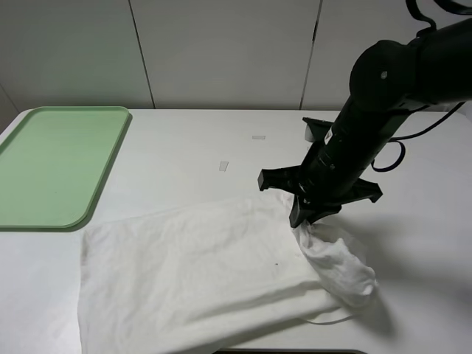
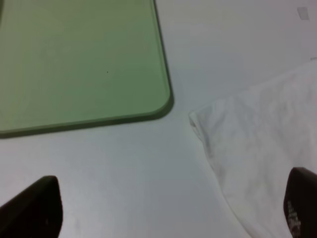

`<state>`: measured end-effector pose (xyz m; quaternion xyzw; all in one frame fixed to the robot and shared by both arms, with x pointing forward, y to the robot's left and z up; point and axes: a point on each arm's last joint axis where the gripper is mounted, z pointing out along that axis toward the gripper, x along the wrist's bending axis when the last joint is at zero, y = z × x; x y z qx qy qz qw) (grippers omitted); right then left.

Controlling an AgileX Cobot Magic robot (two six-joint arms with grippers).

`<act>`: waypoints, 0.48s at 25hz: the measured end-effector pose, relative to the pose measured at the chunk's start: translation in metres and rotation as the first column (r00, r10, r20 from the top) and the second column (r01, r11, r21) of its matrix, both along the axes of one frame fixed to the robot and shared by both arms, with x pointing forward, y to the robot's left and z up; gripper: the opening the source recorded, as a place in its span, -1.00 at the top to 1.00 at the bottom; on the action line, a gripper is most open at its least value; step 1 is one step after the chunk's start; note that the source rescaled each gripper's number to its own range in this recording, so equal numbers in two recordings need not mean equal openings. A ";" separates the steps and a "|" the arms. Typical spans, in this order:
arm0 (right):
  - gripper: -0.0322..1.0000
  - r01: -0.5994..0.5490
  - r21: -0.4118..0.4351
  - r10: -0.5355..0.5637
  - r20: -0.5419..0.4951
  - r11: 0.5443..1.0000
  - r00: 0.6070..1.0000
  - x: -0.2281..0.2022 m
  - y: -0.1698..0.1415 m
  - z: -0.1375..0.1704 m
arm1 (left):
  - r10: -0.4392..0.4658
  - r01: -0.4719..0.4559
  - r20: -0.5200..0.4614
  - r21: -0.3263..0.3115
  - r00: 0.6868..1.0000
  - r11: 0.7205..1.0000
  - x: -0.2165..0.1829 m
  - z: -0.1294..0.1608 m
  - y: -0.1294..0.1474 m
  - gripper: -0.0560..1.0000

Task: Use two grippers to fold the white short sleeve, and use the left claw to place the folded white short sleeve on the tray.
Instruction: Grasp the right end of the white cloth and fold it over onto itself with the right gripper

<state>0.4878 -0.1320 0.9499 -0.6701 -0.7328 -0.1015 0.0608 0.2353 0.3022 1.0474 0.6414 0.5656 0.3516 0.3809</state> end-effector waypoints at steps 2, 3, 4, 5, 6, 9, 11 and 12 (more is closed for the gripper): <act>0.80 0.018 0.021 -0.017 -0.008 1.000 1.000 -0.002 0.007 -0.002 | 0.000 0.000 0.000 0.000 1.000 1.000 0.000 0.000 0.000 -0.78; 0.80 0.018 0.021 -0.017 -0.008 1.000 1.000 -0.002 0.007 -0.002 | 0.000 0.000 0.000 0.000 1.000 1.000 0.000 0.000 0.000 -0.78; 0.80 0.018 0.026 -0.018 -0.005 1.000 1.000 -0.002 0.009 -0.003 | 0.000 0.000 0.000 0.000 1.000 1.000 0.000 0.000 0.000 -0.78; 0.80 0.019 0.031 -0.019 -0.004 0.999 1.000 -0.003 0.010 -0.003 | 0.000 0.000 0.000 0.000 1.000 1.000 0.000 0.000 0.000 -0.78; 0.80 0.022 0.043 -0.022 -0.001 0.999 1.000 -0.004 0.014 -0.003 | 0.000 0.000 0.000 0.000 1.000 1.000 0.000 0.000 0.000 -0.78; 0.80 0.024 0.080 -0.026 0.029 0.996 0.999 -0.005 0.025 -0.003 | 0.000 0.000 0.000 0.000 1.000 1.000 0.000 0.000 0.000 -0.78; 0.80 0.002 0.090 -0.006 0.046 0.996 0.999 -0.007 0.030 -0.004 | 0.000 0.000 0.000 0.001 1.000 1.000 0.000 0.000 0.000 -0.78; 0.80 -0.002 0.101 -0.003 0.046 0.995 0.999 -0.008 0.033 -0.003 | 0.002 -0.002 0.000 0.004 1.000 1.000 0.000 0.000 0.000 -0.78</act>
